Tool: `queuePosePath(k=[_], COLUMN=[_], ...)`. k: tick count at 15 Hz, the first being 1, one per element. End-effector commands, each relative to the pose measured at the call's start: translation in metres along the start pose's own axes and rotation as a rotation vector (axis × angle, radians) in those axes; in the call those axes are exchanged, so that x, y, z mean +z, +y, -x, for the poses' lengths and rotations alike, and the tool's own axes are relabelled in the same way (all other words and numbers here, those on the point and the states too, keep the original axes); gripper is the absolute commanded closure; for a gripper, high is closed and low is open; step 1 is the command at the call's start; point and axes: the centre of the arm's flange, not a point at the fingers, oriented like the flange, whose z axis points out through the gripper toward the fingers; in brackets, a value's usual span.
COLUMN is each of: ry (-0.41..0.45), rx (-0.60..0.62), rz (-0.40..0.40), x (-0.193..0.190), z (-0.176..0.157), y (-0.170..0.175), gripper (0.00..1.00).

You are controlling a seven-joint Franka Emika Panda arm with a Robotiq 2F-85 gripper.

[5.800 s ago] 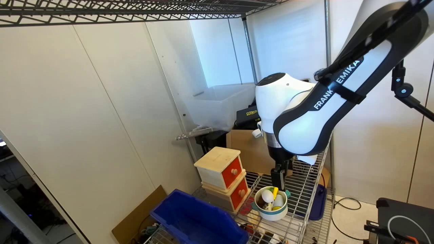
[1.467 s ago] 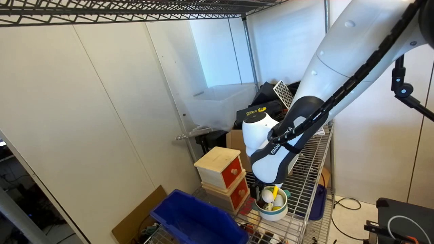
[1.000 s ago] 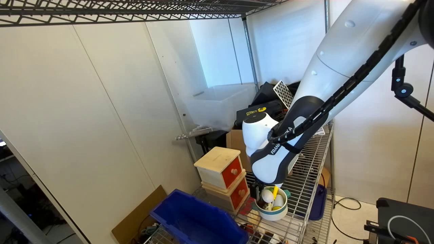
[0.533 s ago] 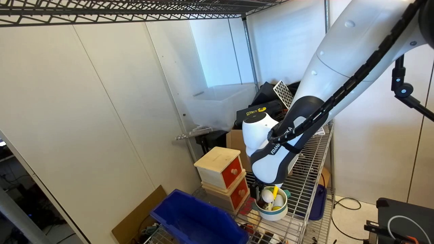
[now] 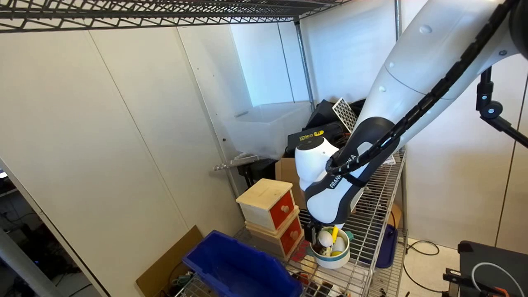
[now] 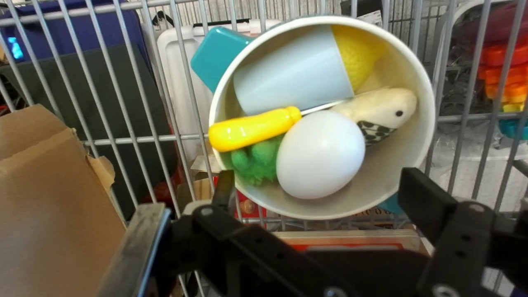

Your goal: Put the ball in the blue container

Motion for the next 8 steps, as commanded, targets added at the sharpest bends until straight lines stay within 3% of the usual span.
queuePosePath(k=[1, 8], ry=[-0.001, -0.011], rx=[-0.006, -0.006], rz=[-0.004, -0.010], x=[-0.0009, 0.0041], z=[-0.0011, 0.0020], y=[-0.0013, -0.0042], gripper=[0.00, 0.00])
